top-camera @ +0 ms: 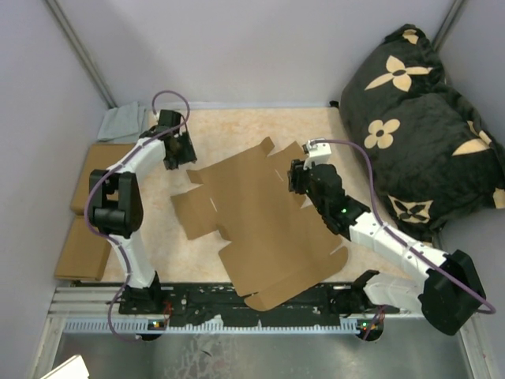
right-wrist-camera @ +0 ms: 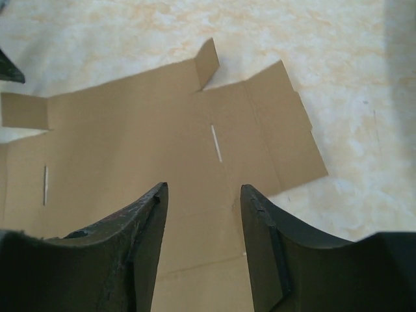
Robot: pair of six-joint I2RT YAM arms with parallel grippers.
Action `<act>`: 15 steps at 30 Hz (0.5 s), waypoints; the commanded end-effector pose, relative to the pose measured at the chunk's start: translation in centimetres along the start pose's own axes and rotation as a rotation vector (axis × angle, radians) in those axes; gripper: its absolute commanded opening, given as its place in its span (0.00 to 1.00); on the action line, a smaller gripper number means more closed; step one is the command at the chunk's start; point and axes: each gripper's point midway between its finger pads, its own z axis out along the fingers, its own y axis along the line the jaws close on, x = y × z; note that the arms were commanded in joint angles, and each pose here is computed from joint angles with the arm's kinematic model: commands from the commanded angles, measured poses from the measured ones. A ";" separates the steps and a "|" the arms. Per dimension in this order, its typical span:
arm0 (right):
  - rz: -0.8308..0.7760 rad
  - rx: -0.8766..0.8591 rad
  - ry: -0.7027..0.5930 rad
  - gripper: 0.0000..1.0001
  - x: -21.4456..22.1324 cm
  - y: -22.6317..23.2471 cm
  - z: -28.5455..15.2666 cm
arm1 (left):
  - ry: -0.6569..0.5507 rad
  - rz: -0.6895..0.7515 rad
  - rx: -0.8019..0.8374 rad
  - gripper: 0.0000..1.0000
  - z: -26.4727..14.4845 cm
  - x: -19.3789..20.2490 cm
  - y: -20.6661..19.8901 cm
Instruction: Fold the paper box
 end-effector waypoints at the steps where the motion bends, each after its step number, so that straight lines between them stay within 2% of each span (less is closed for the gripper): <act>1: 0.020 0.045 -0.002 0.50 -1.4 -0.8 -1.4 | 0.145 -0.055 0.000 0.66 -0.8 3.8 0.6; 4: 0.019 0.042 0.018 0.50 -0.7 -0.7 -1.5 | 0.158 -0.050 0.062 0.65 -0.6 4.5 -0.2; 10: 0.012 0.050 0.039 0.50 0.1 -1.0 -1.6 | 0.263 -0.024 0.165 0.58 0.4 6.2 -2.0; 15: 0.014 0.054 0.031 0.50 0.0 -1.2 -1.8 | 0.296 -0.007 0.203 0.32 0.7 7.0 -2.5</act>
